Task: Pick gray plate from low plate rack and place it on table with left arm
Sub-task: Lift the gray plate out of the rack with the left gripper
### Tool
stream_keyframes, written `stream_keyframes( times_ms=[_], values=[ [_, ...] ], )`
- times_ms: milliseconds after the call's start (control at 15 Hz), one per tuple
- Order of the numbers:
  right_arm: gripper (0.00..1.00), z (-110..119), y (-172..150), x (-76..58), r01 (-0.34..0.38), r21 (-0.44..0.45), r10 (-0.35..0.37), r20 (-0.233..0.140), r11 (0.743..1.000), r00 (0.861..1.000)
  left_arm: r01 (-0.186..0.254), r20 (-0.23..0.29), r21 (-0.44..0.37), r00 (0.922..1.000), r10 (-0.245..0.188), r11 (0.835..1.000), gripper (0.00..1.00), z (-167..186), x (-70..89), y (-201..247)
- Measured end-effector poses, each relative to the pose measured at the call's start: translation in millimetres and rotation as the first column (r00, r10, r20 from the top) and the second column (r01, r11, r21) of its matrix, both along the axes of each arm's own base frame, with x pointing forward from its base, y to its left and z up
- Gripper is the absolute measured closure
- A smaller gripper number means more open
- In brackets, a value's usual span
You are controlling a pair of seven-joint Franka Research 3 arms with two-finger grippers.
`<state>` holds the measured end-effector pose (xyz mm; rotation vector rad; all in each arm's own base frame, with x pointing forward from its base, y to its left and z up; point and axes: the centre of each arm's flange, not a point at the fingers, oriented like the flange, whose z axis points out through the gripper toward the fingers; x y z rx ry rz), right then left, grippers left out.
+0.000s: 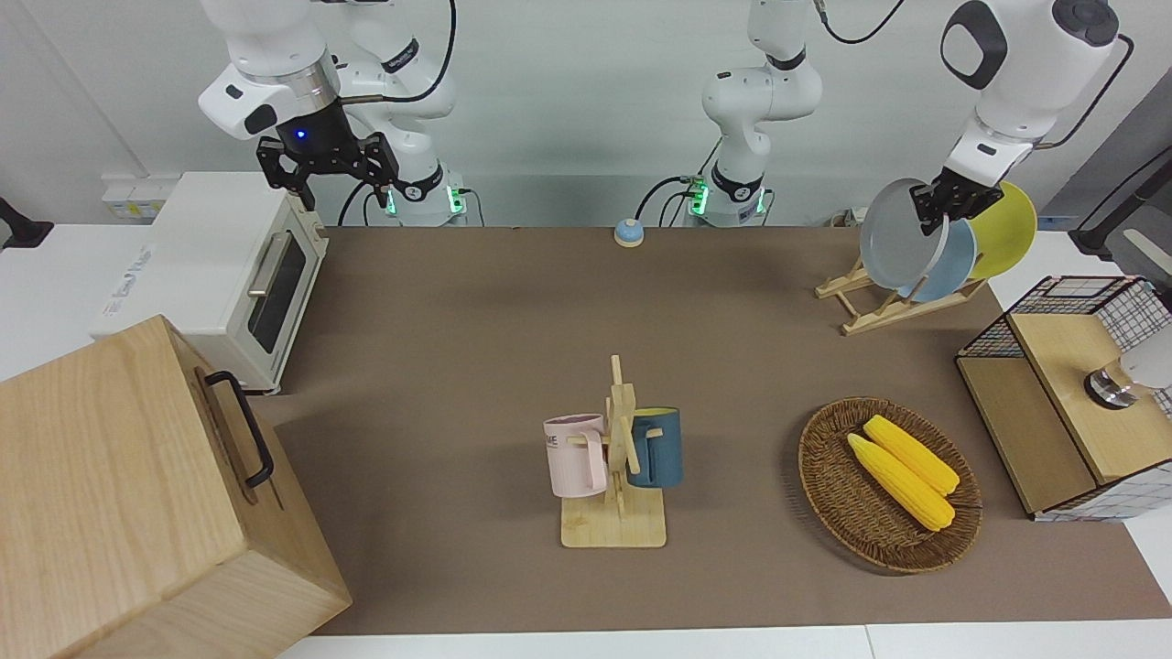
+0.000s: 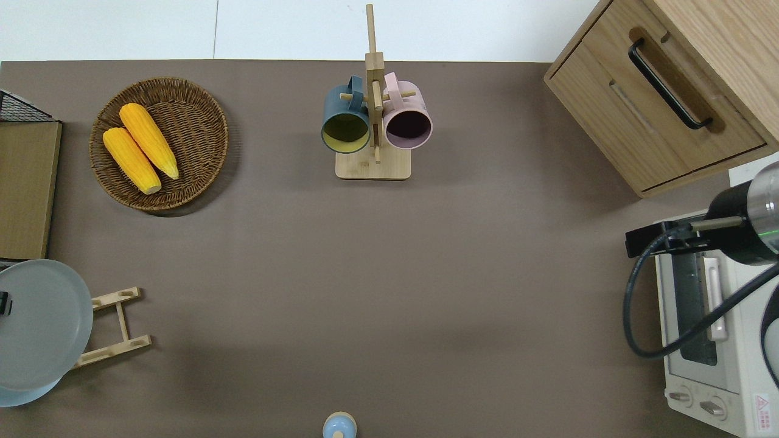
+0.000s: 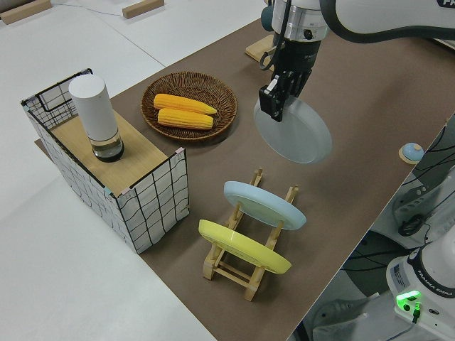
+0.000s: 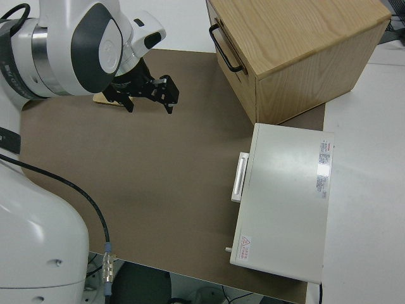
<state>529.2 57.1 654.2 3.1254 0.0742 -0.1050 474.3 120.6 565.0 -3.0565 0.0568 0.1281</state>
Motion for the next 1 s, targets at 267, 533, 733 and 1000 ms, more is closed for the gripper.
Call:
stream_keyframes(
  times_ms=[267,533,733,1000],
  values=[
    [0.01,0.0,0.0,0.0,0.0,0.0,0.0,0.0,1.0,1.0,0.012,-0.004,-0.003,0.9999,-0.012,1.0,0.89,12.7,-1.1,-9.8],
    [0.01,0.0,0.0,0.0,0.0,0.0,0.0,0.0,1.0,1.0,-0.002,-0.012,-0.064,0.9999,0.001,0.998,0.89,11.1,-1.8,-18.8],
    [0.01,0.0,0.0,0.0,0.0,0.0,0.0,0.0,1.0,1.0,-0.027,-0.011,-0.135,0.9996,0.026,0.991,0.89,11.4,-2.4,-27.2],
    [0.01,0.0,0.0,0.0,0.0,0.0,0.0,0.0,1.0,1.0,-0.094,-0.01,-0.229,0.9955,0.094,0.969,0.89,16.0,-3.0,-45.8]
  ],
)
